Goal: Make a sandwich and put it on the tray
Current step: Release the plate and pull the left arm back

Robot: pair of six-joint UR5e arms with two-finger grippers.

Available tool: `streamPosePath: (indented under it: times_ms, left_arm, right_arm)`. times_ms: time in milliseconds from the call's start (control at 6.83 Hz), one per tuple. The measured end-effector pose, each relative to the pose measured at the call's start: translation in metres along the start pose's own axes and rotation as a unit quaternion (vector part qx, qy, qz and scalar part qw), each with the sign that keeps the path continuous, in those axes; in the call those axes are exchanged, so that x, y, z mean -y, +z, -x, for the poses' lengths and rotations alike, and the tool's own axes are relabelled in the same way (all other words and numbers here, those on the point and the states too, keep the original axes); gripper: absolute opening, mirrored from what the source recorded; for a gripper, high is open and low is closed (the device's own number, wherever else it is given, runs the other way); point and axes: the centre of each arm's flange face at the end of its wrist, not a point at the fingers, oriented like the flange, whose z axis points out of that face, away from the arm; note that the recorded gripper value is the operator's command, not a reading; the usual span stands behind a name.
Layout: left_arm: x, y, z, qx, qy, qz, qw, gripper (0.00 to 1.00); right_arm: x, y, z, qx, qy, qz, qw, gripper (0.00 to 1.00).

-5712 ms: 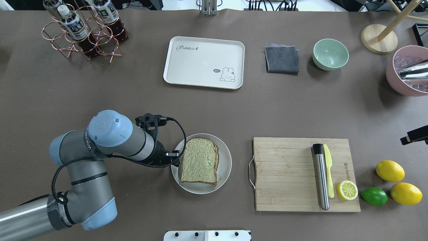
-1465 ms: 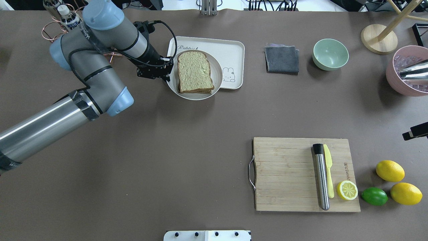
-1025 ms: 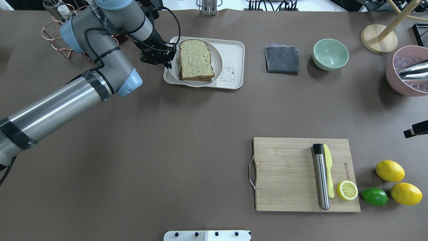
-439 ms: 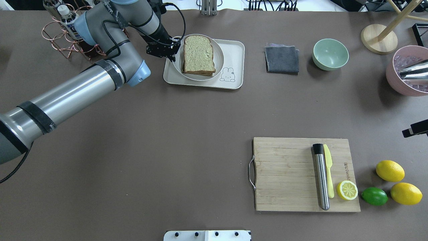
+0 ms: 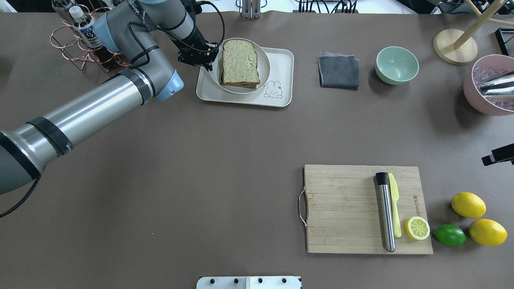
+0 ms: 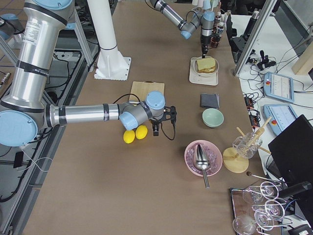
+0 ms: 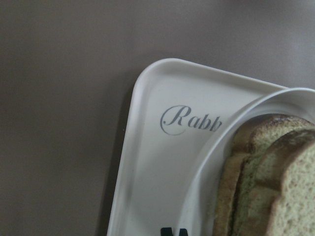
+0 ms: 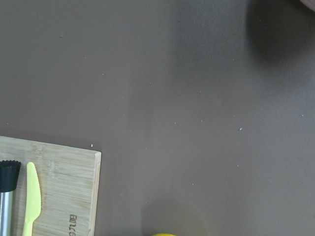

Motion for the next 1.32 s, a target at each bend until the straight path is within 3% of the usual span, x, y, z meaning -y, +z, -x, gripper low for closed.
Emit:
streamPosePath:
  times_ms: [293, 439, 879, 1318]
  left_arm:
    - [-0.003, 0.003, -0.006, 0.001, 0.003, -0.007, 1.0, 0.86]
    - [-0.004, 0.004, -0.007, 0.001, 0.003, -0.01, 0.9999, 0.97]
    - [-0.002, -0.009, -0.004, 0.003, -0.011, -0.018, 0.9998, 0.97]
    - [-0.046, -0.073, 0.043, 0.051, -0.021, -0.005, 0.9985, 0.97]
  right_arm:
    - [-0.001, 0.0, -0.001, -0.001, 0.0, 0.0, 1.0, 0.99]
    - [-0.001, 0.002, 0.0, -0.002, 0.0, 0.001, 1.0, 0.99]
    - [-0.001, 0.005, 0.002, -0.003, -0.002, 0.005, 1.0, 0.99]
    - [0.0, 0.007, -0.001, -0.013, -0.002, 0.001, 0.9999, 0.99]
